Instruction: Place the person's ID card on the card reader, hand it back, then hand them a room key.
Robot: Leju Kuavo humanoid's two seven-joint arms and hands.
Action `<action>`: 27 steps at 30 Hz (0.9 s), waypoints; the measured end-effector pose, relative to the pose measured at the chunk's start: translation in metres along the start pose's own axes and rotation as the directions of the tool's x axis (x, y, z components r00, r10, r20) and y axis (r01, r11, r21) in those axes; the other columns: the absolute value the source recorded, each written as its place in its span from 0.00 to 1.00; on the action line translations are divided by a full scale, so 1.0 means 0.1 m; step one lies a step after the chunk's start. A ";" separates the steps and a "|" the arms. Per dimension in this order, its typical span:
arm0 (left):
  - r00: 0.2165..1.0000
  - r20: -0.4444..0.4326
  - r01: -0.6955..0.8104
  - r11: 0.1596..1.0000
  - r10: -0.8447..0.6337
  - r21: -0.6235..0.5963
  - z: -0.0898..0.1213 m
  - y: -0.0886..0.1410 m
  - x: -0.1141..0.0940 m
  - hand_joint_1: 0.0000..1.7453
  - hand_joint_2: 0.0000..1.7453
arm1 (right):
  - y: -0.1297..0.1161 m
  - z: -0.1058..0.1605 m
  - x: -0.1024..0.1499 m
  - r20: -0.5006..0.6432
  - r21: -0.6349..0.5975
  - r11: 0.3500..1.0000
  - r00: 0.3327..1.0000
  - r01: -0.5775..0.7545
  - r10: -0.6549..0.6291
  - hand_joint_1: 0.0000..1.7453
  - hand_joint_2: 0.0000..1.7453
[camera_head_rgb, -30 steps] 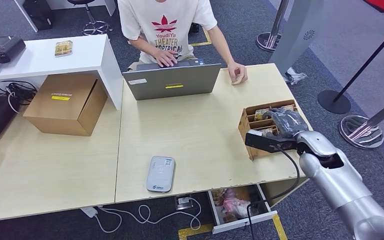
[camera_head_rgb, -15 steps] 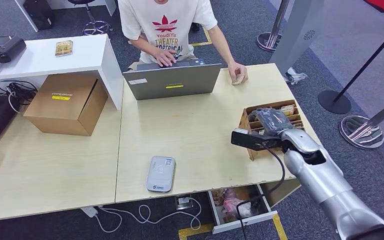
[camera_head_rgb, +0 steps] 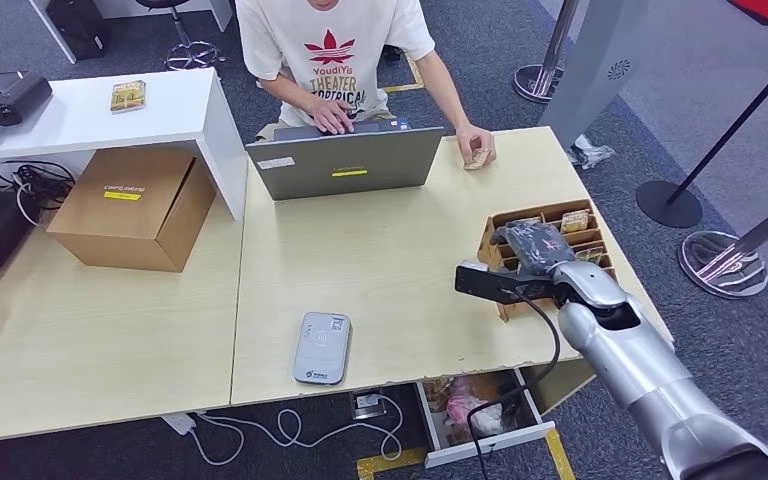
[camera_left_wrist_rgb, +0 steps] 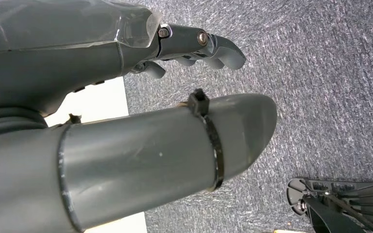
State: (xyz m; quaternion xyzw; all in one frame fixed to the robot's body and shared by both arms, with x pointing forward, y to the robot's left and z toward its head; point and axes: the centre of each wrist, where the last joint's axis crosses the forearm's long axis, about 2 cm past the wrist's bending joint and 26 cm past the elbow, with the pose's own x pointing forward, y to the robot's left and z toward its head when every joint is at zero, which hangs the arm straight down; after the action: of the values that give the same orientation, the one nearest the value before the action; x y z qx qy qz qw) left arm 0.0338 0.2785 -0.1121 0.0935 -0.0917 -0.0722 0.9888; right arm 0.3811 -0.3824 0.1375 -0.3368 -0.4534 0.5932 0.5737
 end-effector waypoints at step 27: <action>1.000 0.001 0.004 1.000 -0.004 0.001 0.00 0.00 -0.01 0.00 0.00 | -0.17 0.12 -0.32 -0.073 -0.012 0.999 0.996 -0.051 0.050 0.41 1.00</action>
State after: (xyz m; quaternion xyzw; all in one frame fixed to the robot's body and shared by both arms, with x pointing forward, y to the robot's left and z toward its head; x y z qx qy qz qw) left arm 0.0328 0.2786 -0.1122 0.0940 -0.0922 -0.0740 0.9885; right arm 0.3802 -0.4166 0.1538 -0.3737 -0.4277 0.5916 0.5722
